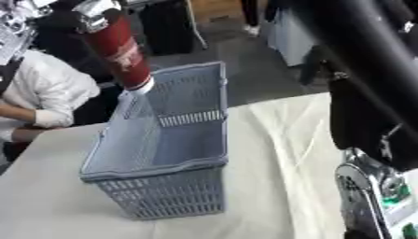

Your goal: Pick up objects on the table and place them in the box.

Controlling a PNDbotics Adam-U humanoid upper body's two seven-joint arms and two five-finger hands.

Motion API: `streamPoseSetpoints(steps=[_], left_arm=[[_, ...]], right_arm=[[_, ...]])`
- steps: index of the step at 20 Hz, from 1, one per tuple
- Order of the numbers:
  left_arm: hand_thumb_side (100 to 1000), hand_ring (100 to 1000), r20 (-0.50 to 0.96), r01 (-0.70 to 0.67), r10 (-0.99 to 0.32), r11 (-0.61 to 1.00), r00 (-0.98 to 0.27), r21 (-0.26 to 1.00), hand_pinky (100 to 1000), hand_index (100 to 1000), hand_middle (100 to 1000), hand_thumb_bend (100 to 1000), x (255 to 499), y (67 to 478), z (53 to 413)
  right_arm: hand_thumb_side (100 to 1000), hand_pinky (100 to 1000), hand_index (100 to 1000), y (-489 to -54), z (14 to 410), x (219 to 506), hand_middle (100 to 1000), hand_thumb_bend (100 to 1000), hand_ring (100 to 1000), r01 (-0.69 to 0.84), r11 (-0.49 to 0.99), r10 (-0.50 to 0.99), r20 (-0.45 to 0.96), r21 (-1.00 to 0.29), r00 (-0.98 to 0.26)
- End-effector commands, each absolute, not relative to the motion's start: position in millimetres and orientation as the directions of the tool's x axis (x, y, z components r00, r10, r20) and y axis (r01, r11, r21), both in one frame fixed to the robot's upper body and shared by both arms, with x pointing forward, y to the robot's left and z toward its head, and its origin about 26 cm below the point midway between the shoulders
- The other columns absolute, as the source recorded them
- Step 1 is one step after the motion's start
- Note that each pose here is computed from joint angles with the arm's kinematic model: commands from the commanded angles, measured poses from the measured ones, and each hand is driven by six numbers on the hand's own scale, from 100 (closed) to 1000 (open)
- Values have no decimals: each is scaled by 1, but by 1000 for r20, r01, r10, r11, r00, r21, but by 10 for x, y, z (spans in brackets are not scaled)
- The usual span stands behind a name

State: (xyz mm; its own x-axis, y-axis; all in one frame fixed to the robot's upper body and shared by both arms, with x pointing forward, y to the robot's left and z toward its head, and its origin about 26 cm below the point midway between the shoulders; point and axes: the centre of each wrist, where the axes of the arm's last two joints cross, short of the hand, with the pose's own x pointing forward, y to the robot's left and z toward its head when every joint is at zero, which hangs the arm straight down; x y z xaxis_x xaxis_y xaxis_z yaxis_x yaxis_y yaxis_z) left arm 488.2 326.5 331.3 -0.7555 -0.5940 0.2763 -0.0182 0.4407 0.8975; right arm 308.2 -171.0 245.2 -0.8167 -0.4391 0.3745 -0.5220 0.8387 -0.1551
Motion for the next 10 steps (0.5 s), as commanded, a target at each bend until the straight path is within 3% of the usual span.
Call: streamPoseSetpoints(steps=[1,2,3,4,5,6,7,8,9,10], left_arm=[[671,100,230,-67,-584,441,-778,895,100,232,241,100,4838,3291,3448],[707,107,216,-77,-584,435,-782,897,100,327,323,100,4835,3290,3457],[738,226,201,-88,-588,424,-783,901,100,419,411,100,4832,3295,3460],[718,147,188,-97,-594,414,-782,905,100,363,355,100,4831,3299,3460],[804,440,174,-105,-604,399,-778,911,341,567,573,176,4830,3307,3459],[793,404,160,-112,-616,380,-772,918,279,537,540,160,4830,3311,3457],[824,589,150,-115,-628,362,-763,925,611,672,713,253,4832,3317,3448],[822,605,142,-114,-644,339,-752,934,641,683,728,275,4837,3324,3436],[816,756,133,-112,-657,317,-742,942,828,762,830,467,4841,3329,3425],[819,710,125,-109,-667,298,-734,948,767,735,796,390,4844,3330,3419]], right_arm=[[982,336,804,-1664,2549,3059,598,100,491,-533,830,-458,344,-166,-819],[982,336,804,-1665,2549,3059,598,100,490,-533,829,-458,345,-166,-819],[982,336,804,-1665,2549,3059,598,100,490,-533,830,-458,345,-166,-820],[982,336,804,-1666,2549,3059,598,100,490,-533,829,-458,345,-166,-820],[982,336,804,-1666,2549,3059,598,100,490,-533,829,-458,345,-167,-820],[982,336,804,-1667,2549,3059,598,100,490,-533,829,-458,344,-167,-820],[982,335,804,-1667,2549,3060,598,100,490,-533,829,-458,344,-167,-820],[982,335,804,-1668,2550,3060,598,100,490,-533,829,-457,344,-167,-820],[982,336,804,-1668,2550,3060,598,100,490,-533,830,-457,344,-167,-820],[982,335,804,-1669,2551,3060,598,100,490,-532,830,-457,344,-166,-820]])
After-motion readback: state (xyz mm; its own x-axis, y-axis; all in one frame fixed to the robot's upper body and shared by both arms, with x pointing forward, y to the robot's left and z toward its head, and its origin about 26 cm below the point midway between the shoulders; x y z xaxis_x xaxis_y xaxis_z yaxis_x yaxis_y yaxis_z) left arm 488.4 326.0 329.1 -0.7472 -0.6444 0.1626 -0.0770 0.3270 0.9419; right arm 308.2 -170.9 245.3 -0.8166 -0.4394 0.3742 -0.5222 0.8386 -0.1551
